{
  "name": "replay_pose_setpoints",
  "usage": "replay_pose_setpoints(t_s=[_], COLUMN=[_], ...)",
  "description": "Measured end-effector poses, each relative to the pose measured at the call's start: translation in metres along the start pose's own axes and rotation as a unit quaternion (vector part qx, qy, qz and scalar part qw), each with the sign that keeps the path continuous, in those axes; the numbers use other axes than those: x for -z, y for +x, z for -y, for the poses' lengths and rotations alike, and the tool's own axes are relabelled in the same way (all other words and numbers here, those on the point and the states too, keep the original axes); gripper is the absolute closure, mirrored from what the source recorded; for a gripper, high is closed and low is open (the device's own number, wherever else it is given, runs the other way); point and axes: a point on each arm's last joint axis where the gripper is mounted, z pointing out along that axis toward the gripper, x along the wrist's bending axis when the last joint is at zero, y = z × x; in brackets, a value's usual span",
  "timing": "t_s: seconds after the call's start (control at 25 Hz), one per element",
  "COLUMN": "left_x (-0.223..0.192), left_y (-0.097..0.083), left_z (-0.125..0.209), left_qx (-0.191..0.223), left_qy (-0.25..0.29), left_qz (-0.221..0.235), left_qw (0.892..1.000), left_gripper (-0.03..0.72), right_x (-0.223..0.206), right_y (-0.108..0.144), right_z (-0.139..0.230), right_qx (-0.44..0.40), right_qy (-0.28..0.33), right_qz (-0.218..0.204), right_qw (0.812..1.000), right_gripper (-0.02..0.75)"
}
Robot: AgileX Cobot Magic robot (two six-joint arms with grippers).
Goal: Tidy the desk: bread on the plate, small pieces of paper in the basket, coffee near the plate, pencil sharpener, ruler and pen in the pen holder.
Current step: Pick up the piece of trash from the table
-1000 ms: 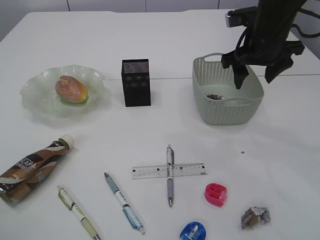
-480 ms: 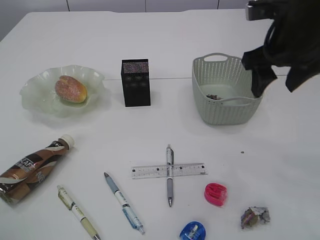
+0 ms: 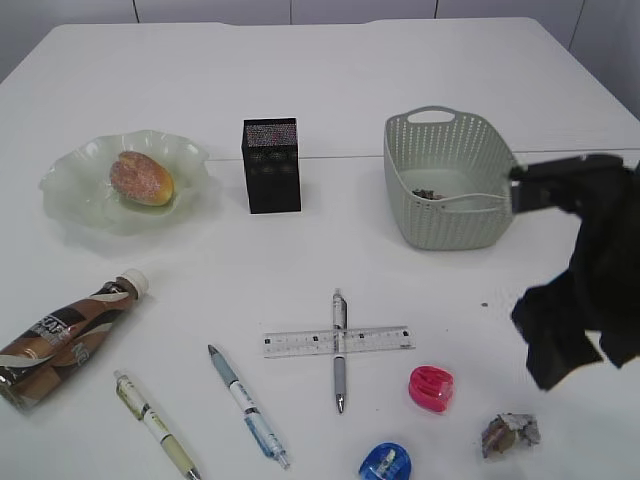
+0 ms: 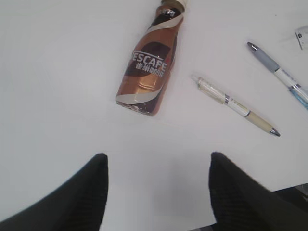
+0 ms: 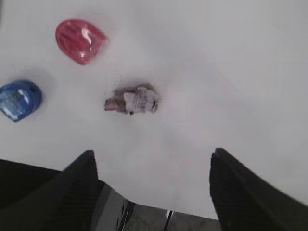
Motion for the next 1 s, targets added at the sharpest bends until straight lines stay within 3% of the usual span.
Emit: replay_pose_setpoints(t_s=[0.16,0.4,1.0], left_x=[0.000,0.000,0.000], left_y=[0.000,-0.001,-0.001], left_z=[0.000,0.000,0.000], left_qx=[0.001,0.003,0.003], left_qy=[0.000,0.000,-0.001], left_qz=[0.002,0.007,0.007], left_qw=[1.000,1.000,1.000], left_gripper=[0.209,0.209,0.209], right_x=[-0.029,-0.045,-0.105], right_y=[0.016,0.021,0.023], right_z=[0.019,0.020,0.003], right_qx=[0.007,-0.022,-0.029], right_qy=[0.022,-0.008,0.042], right_qz=[-0.020,-0.034,-0.013], right_qw=[1.000,0.999,0.999], right_gripper=[0.205,0.205,0.205])
